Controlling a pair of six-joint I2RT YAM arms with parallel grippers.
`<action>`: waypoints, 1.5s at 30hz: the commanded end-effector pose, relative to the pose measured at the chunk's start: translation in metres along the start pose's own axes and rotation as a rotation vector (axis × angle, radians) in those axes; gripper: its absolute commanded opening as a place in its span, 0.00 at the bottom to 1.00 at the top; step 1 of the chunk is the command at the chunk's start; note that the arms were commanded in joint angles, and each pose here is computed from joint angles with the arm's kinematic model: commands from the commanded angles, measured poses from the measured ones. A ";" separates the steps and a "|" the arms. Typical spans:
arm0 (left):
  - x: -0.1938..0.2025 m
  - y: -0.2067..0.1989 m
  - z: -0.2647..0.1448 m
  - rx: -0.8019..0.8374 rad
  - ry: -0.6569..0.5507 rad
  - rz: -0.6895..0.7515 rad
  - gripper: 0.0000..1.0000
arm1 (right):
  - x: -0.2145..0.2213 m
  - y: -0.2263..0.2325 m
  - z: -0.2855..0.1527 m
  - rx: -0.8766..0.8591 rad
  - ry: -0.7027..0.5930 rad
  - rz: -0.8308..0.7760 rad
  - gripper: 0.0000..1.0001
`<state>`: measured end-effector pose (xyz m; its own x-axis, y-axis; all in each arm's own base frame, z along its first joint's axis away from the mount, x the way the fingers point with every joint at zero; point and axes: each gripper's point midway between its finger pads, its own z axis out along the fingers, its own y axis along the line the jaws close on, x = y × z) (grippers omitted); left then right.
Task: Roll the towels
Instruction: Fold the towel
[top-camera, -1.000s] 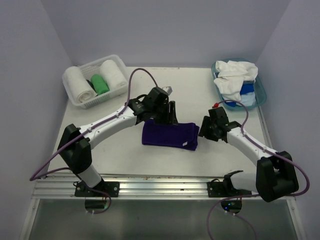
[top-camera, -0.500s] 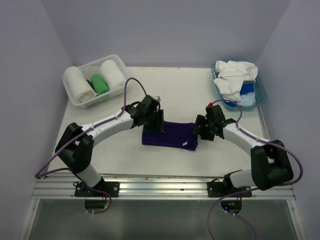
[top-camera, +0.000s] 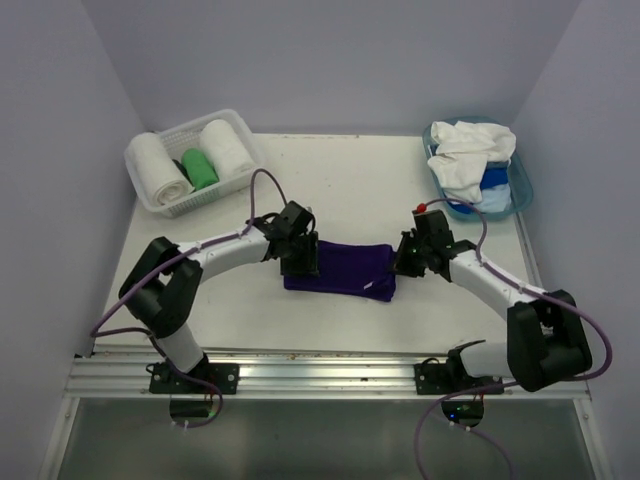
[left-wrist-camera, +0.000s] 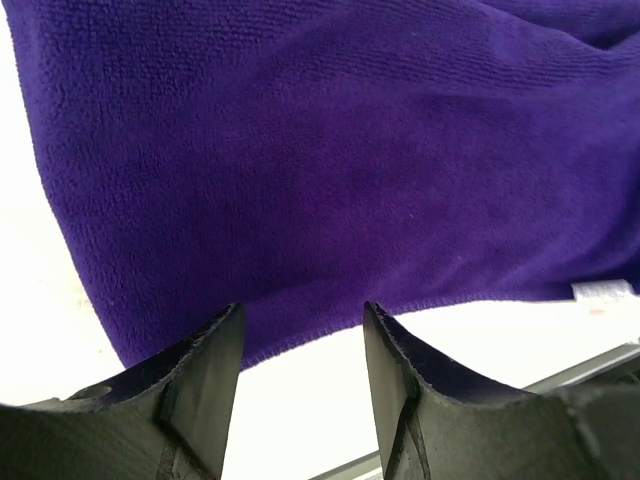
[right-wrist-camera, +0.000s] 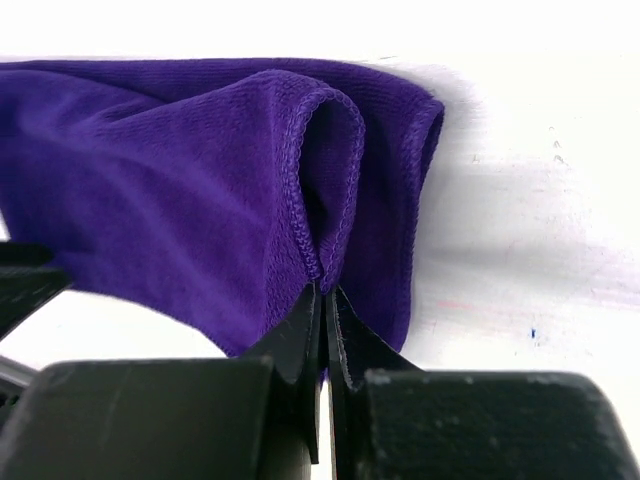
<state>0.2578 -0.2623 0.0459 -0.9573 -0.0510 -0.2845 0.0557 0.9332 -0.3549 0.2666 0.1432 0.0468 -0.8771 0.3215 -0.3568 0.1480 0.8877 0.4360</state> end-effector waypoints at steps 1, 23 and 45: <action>-0.004 -0.002 0.013 0.015 -0.002 0.005 0.54 | -0.003 0.001 -0.016 -0.002 -0.034 -0.019 0.00; -0.050 -0.051 -0.031 0.166 -0.084 0.076 0.56 | -0.032 -0.013 -0.042 0.153 -0.135 -0.073 0.44; -0.078 0.034 0.050 0.034 -0.010 -0.088 0.52 | -0.023 -0.048 0.020 0.310 -0.001 -0.019 0.10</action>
<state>0.3527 -0.2583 0.0272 -0.9542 -0.1315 -0.2689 -0.0021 0.9013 -0.4333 0.2861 0.1162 0.0196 -0.8926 0.2962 -0.3398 0.2264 0.9464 0.2302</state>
